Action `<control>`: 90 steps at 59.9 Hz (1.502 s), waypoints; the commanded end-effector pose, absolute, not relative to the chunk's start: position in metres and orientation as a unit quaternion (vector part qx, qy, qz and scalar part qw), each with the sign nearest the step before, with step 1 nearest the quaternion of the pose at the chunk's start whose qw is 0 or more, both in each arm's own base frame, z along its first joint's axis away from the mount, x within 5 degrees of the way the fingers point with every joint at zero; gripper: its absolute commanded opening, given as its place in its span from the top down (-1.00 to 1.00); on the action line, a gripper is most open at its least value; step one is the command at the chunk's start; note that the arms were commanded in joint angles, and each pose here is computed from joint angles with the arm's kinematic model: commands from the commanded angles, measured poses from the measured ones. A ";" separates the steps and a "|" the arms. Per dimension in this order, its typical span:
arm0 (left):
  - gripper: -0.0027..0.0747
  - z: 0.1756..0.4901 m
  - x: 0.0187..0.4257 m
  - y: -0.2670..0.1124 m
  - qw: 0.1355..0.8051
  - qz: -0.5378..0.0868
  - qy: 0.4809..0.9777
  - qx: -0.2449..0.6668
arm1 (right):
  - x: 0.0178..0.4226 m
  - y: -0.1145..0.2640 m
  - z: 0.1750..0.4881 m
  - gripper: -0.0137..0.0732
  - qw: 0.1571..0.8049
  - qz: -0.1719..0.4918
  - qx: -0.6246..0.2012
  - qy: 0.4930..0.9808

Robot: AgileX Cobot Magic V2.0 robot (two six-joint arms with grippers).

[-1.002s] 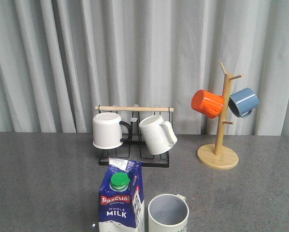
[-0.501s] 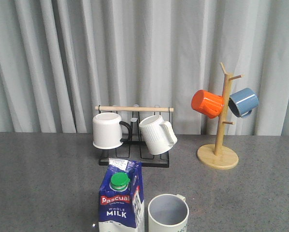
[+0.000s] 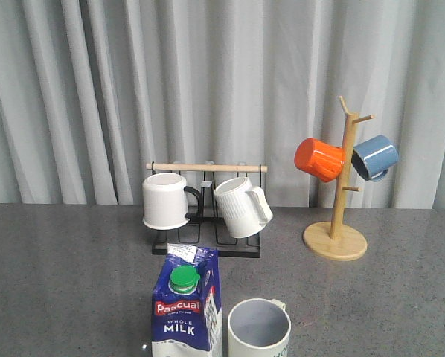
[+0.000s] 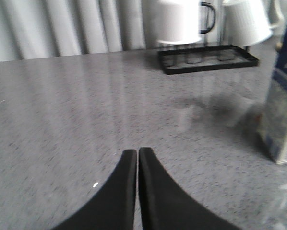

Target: Place milk next to cup

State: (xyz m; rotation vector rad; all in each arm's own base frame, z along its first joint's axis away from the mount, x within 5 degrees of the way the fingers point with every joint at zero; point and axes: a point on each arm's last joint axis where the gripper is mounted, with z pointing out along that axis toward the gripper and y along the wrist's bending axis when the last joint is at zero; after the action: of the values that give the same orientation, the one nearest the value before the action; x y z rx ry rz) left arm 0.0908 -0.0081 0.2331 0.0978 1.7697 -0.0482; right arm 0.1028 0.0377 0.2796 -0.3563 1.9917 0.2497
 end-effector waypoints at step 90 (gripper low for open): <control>0.95 0.198 0.056 0.002 0.724 0.020 0.689 -0.007 | 0.107 0.037 0.292 0.70 0.554 0.103 -0.141 0.814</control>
State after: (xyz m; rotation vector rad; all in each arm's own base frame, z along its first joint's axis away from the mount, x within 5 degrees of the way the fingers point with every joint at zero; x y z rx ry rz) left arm 0.0566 0.0020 0.1981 -0.0121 1.5771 0.0443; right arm 0.1025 0.0377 0.2788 -0.3598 2.0006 0.2490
